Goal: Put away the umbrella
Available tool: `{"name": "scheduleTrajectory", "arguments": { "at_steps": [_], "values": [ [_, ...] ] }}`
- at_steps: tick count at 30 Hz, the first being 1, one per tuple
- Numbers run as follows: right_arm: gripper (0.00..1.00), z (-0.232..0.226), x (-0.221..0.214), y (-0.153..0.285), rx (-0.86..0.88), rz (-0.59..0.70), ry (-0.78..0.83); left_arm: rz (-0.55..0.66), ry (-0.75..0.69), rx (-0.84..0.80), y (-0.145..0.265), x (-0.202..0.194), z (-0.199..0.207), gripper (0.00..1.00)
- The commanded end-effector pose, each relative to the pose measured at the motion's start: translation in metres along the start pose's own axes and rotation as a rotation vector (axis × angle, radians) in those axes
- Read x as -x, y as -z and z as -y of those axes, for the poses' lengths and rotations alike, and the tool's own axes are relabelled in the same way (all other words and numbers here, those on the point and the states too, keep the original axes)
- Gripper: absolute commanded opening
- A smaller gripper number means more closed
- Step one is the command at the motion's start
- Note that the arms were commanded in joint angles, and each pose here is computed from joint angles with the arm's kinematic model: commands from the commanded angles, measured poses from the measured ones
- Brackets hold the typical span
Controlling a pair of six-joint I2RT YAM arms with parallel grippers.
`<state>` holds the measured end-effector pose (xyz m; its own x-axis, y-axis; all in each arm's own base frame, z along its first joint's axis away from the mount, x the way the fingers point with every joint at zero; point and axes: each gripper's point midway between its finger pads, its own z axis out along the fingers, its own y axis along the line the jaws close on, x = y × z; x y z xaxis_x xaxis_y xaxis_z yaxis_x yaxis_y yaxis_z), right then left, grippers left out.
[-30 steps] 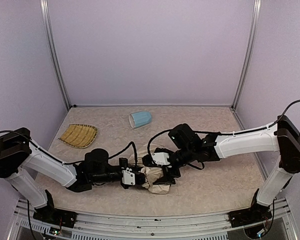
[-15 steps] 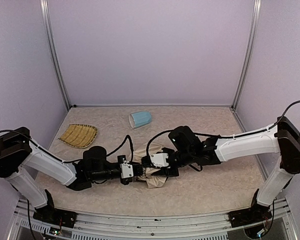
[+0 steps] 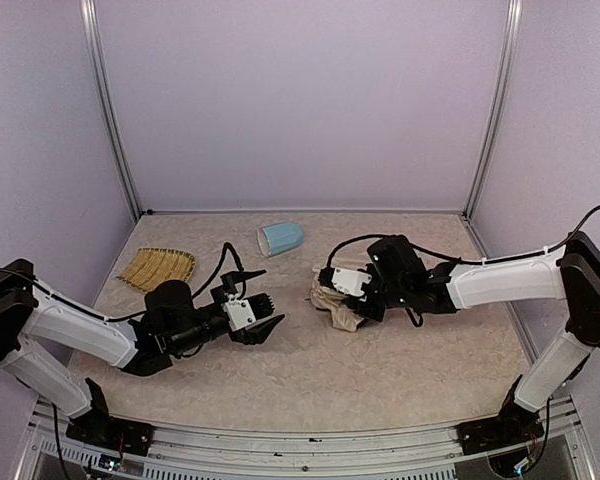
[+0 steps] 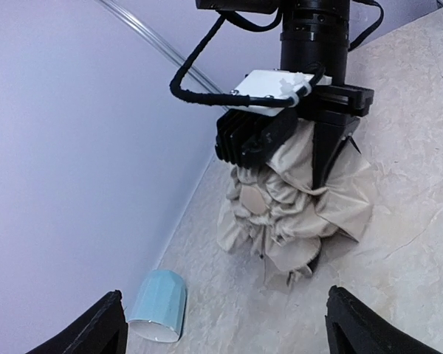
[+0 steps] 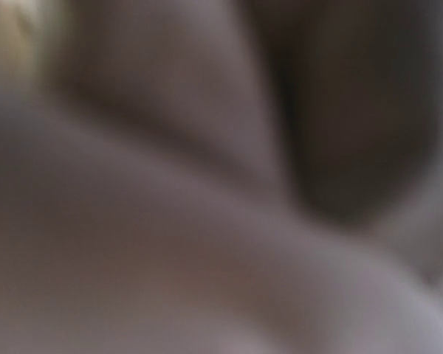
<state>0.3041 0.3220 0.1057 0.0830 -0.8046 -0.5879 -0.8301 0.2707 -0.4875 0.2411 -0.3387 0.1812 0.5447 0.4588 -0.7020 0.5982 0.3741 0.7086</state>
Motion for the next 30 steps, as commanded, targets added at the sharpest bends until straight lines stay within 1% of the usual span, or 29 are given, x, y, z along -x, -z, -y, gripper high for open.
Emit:
{"name": "scheduleTrajectory", "arguments": {
  "at_steps": [1, 2, 3, 4, 6, 8, 11, 14, 16, 19, 23, 25, 27, 30],
  "values": [
    [0.10, 0.133, 0.023, 0.043, -0.503, 0.018, -0.084, -0.044, 0.030, 0.064, 0.010, -0.006, -0.013, 0.91],
    [0.10, 0.154, 0.028, 0.054, -0.593, 0.020, -0.074, -0.043, 0.031, 0.075, 0.011, -0.006, -0.015, 0.91],
    [0.08, 0.171, 0.034, 0.065, -0.680, 0.008, -0.030, -0.036, 0.033, 0.099, 0.013, -0.003, -0.019, 0.91],
    [0.02, 0.186, 0.041, 0.076, -0.756, 0.009, -0.003, -0.034, 0.036, 0.121, 0.014, -0.002, -0.024, 0.91],
    [0.00, 0.200, 0.048, 0.086, -0.852, 0.000, 0.027, -0.025, 0.051, 0.186, 0.019, 0.001, -0.037, 0.91],
    [0.00, 0.195, 0.047, 0.079, -0.880, -0.020, 0.062, -0.028, 0.070, 0.235, 0.024, -0.001, -0.045, 0.91],
    [0.00, 0.162, 0.028, 0.044, -0.837, -0.101, 0.127, -0.047, 0.096, 0.267, 0.026, -0.007, -0.048, 0.91],
    [0.00, 0.109, 0.006, -0.005, -0.705, -0.189, 0.174, -0.072, 0.114, 0.263, 0.025, -0.013, -0.045, 0.91],
    [0.00, 0.071, -0.005, -0.028, -0.597, -0.233, 0.188, -0.083, 0.119, 0.256, 0.026, -0.014, -0.042, 0.91],
    [0.00, 0.020, -0.011, -0.046, -0.436, -0.229, 0.131, -0.088, 0.129, 0.247, 0.027, -0.014, -0.039, 0.91],
    [0.00, -0.048, -0.017, -0.056, -0.216, -0.247, 0.158, -0.098, 0.144, 0.236, 0.029, -0.015, -0.037, 0.91],
    [0.00, -0.087, -0.022, -0.058, -0.046, -0.264, 0.168, -0.108, 0.149, 0.210, 0.030, -0.015, -0.031, 0.91],
    [0.00, -0.120, -0.028, -0.055, 0.129, -0.288, 0.131, -0.116, 0.157, 0.179, 0.031, -0.014, -0.026, 0.91],
    [0.00, -0.153, -0.030, -0.041, 0.338, -0.315, 0.051, -0.116, 0.185, 0.137, 0.034, -0.009, -0.019, 0.88]
  ]
}}
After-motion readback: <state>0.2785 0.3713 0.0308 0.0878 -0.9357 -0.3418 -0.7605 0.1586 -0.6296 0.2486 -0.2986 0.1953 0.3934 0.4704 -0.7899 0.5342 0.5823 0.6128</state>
